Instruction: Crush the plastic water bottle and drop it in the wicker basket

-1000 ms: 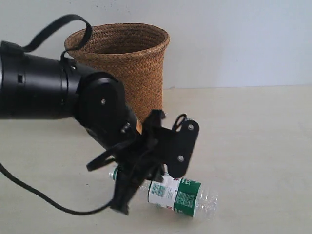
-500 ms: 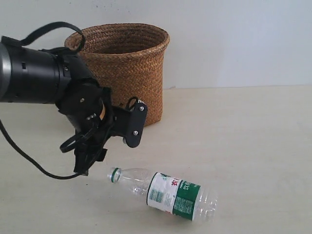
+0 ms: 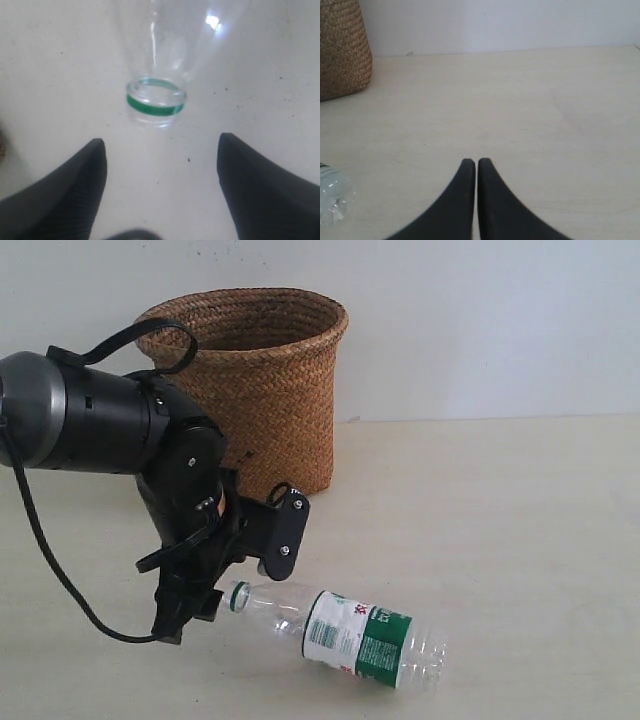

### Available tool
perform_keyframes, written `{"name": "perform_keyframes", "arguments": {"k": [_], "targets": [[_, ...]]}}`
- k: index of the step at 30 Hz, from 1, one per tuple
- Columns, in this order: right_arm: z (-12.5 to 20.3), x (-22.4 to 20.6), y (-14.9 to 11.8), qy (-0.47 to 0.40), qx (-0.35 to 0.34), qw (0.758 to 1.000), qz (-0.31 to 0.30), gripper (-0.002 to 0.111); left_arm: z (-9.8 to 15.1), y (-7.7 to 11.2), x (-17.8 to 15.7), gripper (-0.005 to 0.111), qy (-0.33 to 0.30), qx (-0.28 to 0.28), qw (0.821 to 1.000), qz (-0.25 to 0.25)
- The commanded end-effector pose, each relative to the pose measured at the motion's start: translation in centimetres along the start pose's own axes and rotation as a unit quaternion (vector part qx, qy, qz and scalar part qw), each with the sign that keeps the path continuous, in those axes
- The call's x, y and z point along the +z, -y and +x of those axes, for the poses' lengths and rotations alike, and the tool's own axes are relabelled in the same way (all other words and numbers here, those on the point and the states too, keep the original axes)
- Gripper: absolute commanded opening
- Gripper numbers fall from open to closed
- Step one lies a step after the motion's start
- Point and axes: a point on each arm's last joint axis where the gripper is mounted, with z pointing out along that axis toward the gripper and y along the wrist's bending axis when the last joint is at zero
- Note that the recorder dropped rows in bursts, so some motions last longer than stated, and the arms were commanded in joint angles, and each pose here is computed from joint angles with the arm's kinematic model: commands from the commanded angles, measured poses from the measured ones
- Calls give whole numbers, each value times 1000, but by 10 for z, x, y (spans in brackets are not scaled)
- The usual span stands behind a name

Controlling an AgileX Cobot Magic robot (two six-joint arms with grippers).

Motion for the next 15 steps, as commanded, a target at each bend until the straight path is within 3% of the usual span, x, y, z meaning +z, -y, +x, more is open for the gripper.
{"name": "perform_keyframes", "arguments": {"k": [1,5,15], "targets": [[-1,0,0,5,0,1000,1,0,-4,4,1,59,23,-2,999,22],[-1,0,0,5,0,1000,1,0,-8,5,1,59,46,26,998,26],[-1,0,0,5,0,1000,1,0,-12,4,17,59,48,29,998,25]]}}
